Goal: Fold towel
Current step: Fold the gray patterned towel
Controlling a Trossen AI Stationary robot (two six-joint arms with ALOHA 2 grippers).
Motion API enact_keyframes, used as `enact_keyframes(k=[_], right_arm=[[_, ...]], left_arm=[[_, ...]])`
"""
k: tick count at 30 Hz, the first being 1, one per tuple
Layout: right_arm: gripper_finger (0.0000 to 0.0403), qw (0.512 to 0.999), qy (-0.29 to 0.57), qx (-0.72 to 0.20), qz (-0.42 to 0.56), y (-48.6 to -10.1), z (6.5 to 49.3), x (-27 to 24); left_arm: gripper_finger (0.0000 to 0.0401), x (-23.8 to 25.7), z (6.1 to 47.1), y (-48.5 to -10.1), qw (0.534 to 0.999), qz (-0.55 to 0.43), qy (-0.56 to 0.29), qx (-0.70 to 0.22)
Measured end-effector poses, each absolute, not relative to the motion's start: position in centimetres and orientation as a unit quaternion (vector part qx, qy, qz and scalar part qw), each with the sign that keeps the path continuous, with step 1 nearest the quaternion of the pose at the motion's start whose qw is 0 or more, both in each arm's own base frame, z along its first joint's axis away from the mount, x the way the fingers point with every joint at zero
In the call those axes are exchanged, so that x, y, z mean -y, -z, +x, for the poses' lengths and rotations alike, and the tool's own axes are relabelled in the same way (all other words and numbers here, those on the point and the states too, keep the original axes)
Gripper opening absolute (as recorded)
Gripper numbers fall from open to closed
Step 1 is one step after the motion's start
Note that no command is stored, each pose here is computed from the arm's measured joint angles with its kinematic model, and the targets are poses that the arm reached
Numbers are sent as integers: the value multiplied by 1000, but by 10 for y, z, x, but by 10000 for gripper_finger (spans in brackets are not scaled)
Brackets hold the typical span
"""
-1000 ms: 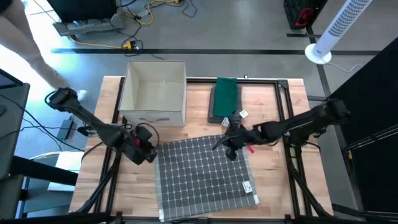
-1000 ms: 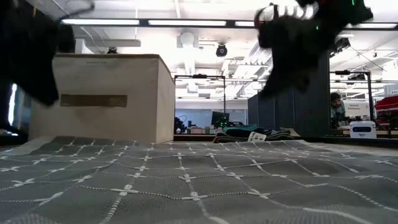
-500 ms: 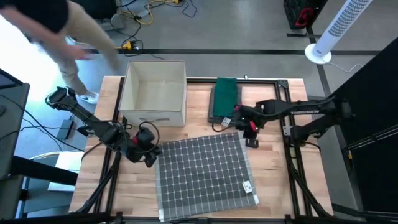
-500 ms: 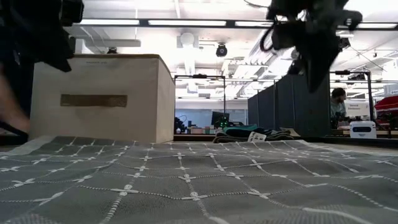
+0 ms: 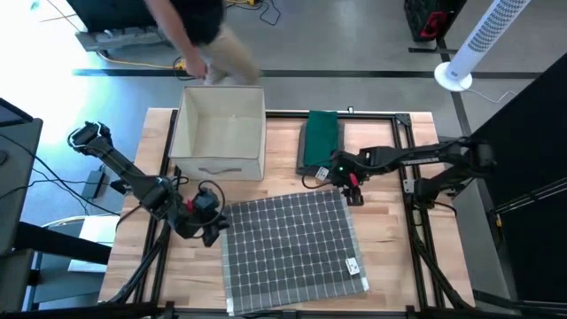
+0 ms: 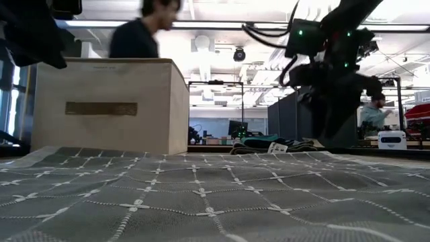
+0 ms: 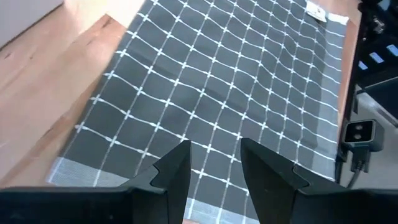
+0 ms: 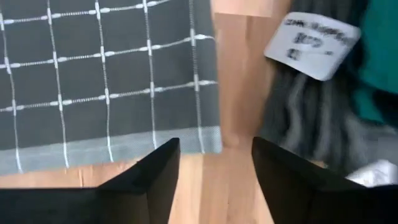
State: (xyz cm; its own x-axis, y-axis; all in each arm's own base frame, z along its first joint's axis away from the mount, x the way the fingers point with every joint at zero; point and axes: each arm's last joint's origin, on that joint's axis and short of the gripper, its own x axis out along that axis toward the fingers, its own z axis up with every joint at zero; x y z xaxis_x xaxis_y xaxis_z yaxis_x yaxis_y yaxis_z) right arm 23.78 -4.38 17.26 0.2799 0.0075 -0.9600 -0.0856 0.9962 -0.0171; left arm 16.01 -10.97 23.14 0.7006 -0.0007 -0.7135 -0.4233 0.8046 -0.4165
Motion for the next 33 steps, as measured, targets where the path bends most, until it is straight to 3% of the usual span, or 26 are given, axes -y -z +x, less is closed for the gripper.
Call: enact_keyframes(k=[5, 12, 15, 20, 26, 33], right_arm=[[198, 797, -28, -603, -31, -151, 244, 45], [168, 778, -32, -627, -26, -128, 253, 47], [127, 771, -29, -636, -28, -124, 254, 47], [16, 771, -26, -636, -23, -123, 255, 47], [7, 774, -21, -633, -9, -124, 256, 47], [2, 774, -19, -633, -5, -124, 256, 47]], left_arm=[[131, 111, 160, -230, 875, -285, -122, -372], [131, 111, 160, -229, 872, -285, -119, -380], [131, 110, 159, -228, 870, -280, -123, -387], [131, 105, 151, -222, 851, -263, -150, -429], [142, 98, 142, -216, 836, -217, -175, -473], [189, 98, 144, -207, 857, -46, -120, -499]])
